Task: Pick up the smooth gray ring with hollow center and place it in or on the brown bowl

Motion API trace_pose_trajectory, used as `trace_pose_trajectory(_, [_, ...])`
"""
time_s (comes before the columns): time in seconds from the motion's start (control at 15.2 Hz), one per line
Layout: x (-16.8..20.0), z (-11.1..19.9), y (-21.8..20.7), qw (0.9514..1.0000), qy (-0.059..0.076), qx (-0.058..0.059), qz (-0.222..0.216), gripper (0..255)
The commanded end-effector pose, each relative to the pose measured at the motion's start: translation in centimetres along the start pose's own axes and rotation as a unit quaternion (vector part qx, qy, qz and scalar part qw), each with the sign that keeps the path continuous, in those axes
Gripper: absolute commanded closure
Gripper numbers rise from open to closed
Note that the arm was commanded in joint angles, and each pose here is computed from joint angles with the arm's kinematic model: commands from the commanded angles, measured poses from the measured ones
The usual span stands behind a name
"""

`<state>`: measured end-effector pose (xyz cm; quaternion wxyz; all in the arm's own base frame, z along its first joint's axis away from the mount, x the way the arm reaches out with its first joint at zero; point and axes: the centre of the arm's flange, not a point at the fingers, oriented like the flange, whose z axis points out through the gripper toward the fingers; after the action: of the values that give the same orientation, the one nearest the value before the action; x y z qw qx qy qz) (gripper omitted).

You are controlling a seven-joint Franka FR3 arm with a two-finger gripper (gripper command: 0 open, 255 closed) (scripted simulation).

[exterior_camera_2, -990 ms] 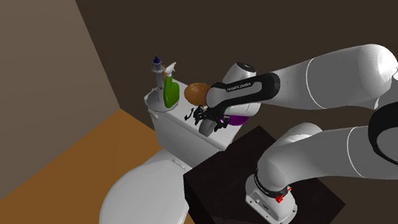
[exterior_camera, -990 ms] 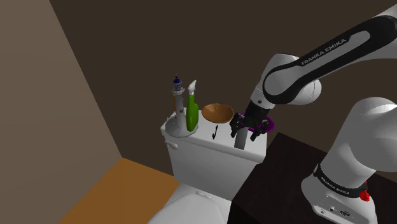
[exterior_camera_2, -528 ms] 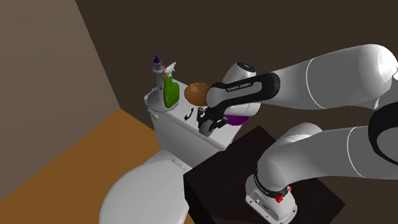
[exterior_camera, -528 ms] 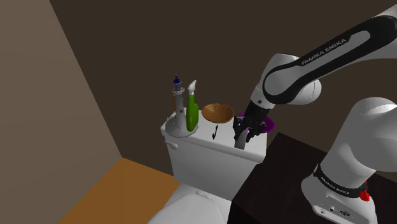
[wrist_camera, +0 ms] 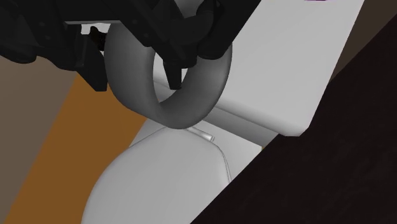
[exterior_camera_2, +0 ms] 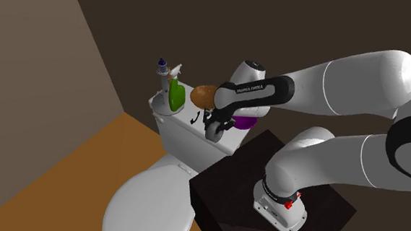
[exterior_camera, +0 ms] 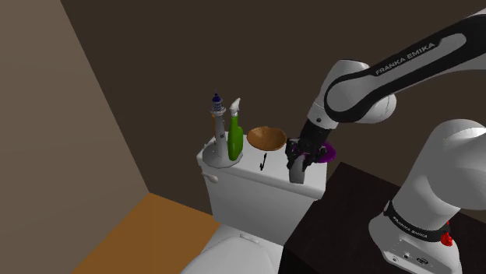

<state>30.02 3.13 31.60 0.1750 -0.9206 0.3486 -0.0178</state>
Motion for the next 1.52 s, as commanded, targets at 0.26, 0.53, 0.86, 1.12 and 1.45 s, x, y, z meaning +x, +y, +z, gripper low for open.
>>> trace_pose_trajectory(0.26, [-0.3, -3.2, -1.0, 1.0, 0.0, -0.001, 0.0, 255])
trace_pose_trajectory(0.53, [-0.5, -5.1, -1.7, 1.0, 0.0, -0.001, 0.0, 255])
trace_pose_trajectory(0.86, [-0.7, -7.6, -2.6, 1.0, 0.0, -0.001, 0.0, 255])
trace_pose_trajectory(1.12, [-0.9, -9.6, -3.3, 1.0, 0.0, -0.001, 0.0, 255])
trace_pose_trajectory(1.45, [2.8, -10.7, -4.7, 1.0, 0.0, -0.001, 0.0, 255])
